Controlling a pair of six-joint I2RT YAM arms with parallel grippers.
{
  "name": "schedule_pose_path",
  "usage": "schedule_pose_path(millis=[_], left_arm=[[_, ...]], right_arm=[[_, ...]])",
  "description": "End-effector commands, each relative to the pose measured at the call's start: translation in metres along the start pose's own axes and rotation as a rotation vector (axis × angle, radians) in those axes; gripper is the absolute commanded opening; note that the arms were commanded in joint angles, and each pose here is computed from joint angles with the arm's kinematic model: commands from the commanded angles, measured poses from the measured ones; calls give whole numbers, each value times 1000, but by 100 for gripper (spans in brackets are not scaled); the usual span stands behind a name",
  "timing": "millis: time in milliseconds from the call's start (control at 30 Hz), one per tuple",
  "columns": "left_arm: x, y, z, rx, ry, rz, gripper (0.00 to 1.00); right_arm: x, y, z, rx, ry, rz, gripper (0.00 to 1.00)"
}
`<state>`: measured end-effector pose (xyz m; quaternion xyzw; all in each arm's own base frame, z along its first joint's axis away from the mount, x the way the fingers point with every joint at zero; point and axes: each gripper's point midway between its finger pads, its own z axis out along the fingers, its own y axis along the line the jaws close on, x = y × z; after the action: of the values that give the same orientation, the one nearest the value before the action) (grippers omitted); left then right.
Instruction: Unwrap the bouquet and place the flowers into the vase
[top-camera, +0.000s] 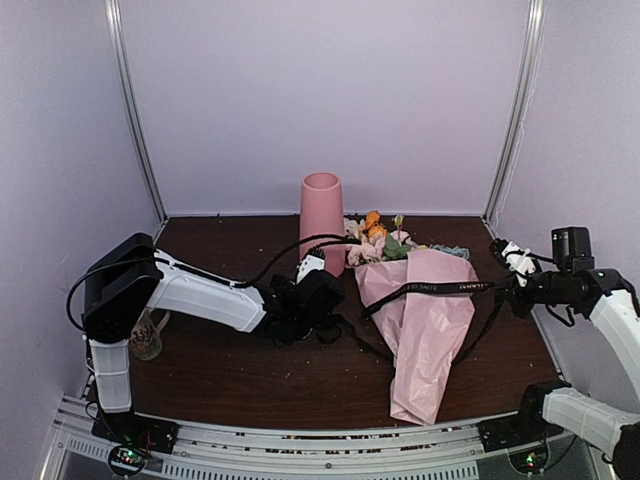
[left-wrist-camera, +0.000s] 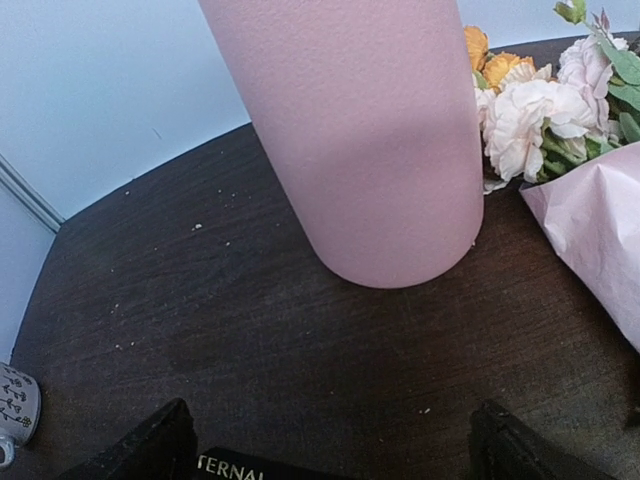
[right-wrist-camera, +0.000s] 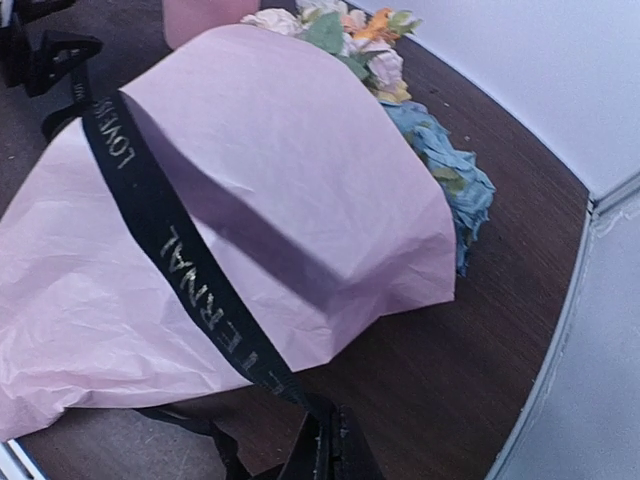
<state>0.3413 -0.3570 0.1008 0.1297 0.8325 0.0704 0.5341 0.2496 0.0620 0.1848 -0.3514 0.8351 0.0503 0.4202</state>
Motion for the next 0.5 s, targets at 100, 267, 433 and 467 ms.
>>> schedule_pose_path(millis=[100,267,433,467], left_arm=[[-6,12,-13,25,-19,-30,98],[-11,6,-24,135,-27,-29,97],[-14,2,-38,230,-15,14,96],[-14,2,-40,245,-12,16,96]], right_arm=[[45,-67,-3,393,134,66,3],[79,-81,-6,472,279,82,19],[52,-27,-8,137,201,17,61],[38,-15,-12,78,140,-10,67]])
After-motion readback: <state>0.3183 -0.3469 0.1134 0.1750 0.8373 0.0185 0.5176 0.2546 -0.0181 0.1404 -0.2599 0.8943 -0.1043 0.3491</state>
